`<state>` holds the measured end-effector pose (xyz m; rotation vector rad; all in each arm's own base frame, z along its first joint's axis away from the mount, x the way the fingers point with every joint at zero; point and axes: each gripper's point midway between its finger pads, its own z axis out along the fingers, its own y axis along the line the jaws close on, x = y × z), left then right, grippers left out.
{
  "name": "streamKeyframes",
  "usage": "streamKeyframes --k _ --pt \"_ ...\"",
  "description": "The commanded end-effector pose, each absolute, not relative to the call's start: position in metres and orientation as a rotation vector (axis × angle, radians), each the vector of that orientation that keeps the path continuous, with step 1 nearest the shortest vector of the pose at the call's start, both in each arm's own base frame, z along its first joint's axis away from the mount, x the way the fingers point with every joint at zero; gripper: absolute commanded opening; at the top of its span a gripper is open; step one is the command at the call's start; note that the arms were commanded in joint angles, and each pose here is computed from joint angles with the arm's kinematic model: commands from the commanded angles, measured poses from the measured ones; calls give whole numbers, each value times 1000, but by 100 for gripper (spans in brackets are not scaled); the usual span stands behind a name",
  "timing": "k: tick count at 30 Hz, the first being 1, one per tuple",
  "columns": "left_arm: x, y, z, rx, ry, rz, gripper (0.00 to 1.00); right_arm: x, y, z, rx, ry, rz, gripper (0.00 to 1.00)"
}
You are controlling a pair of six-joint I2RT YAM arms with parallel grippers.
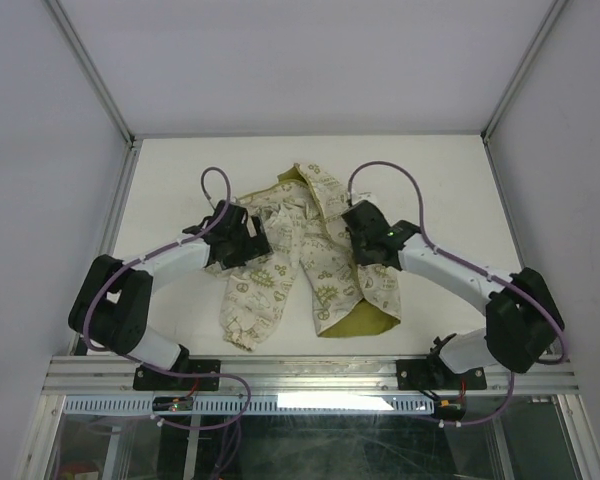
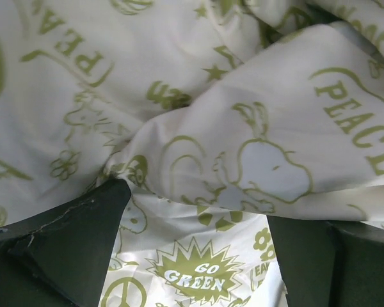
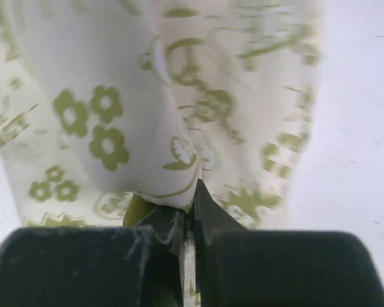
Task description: Zip up the jacket
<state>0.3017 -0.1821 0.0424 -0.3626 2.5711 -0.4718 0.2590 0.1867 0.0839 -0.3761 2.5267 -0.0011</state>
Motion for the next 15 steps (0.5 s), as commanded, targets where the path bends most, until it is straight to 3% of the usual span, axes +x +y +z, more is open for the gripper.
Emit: streamKeyframes --k 1,7,11,15 --pt "307 -137 47 -431 2511 -366 93 279 141 121 -188 2449 -23 0" --pt "312 -90 65 -527 2429 -310 93 297 71 165 185 2355 64 0" --pt "318 -81 88 -515 2404 -282 93 298 69 165 238 2378 175 0" --pt "327 -118 148 -402 2301 -406 93 299 90 161 184 2403 309 0"
